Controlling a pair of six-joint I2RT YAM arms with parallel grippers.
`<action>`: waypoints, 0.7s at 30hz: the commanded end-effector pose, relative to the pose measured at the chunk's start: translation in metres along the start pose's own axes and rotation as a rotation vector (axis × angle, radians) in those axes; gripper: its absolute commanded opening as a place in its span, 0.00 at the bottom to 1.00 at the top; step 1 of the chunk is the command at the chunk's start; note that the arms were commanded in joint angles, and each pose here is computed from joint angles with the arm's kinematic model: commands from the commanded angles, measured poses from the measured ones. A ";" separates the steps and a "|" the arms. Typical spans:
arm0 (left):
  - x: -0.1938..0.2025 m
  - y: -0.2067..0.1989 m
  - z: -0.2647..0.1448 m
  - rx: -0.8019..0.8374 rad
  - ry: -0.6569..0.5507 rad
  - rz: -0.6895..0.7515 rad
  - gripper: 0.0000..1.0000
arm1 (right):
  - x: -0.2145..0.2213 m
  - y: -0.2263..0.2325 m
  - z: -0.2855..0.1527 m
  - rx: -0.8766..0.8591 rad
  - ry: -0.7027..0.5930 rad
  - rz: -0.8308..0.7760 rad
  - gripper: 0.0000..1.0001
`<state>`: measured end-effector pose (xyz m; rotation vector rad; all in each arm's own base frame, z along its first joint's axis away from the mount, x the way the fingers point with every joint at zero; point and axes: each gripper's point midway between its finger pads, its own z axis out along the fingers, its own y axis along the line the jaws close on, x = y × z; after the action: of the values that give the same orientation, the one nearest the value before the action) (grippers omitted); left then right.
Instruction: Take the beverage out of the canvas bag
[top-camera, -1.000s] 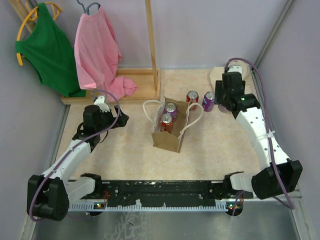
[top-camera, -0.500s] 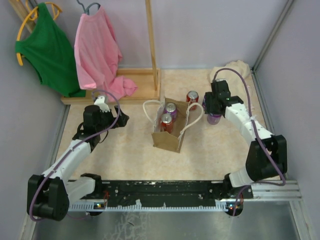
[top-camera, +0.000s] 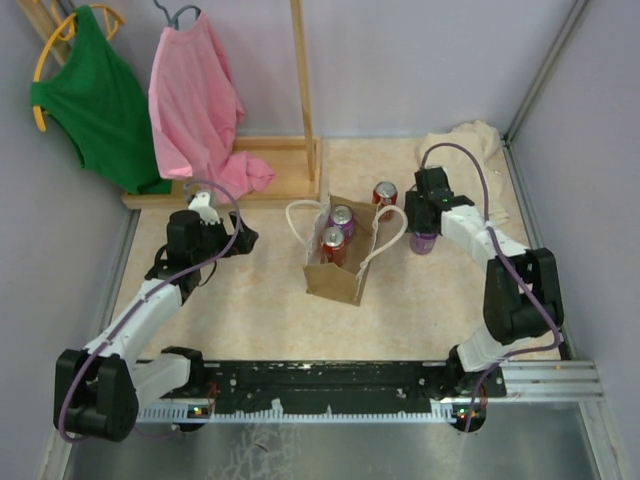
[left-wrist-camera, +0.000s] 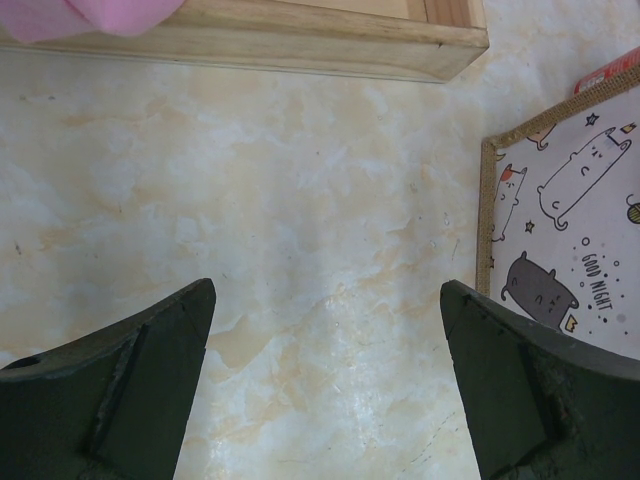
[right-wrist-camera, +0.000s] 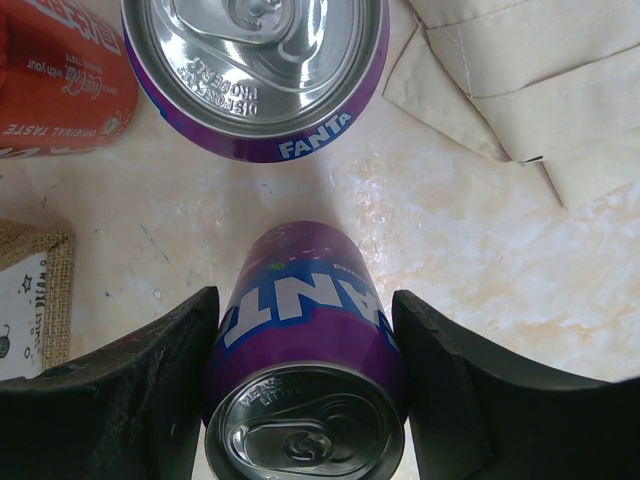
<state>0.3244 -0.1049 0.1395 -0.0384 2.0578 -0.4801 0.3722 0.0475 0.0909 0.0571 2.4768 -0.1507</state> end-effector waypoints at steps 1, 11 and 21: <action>-0.009 -0.007 0.000 0.020 -0.023 0.008 1.00 | -0.028 0.005 -0.002 -0.015 -0.093 0.037 0.02; -0.008 -0.007 0.000 0.022 -0.020 0.006 1.00 | -0.016 0.007 0.006 -0.018 -0.058 0.027 0.63; -0.008 -0.006 -0.001 0.017 -0.023 0.006 1.00 | -0.032 0.007 -0.005 -0.026 -0.106 0.036 0.86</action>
<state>0.3244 -0.1049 0.1395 -0.0384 2.0578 -0.4801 0.3775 0.0499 0.0871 0.0635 2.4700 -0.1396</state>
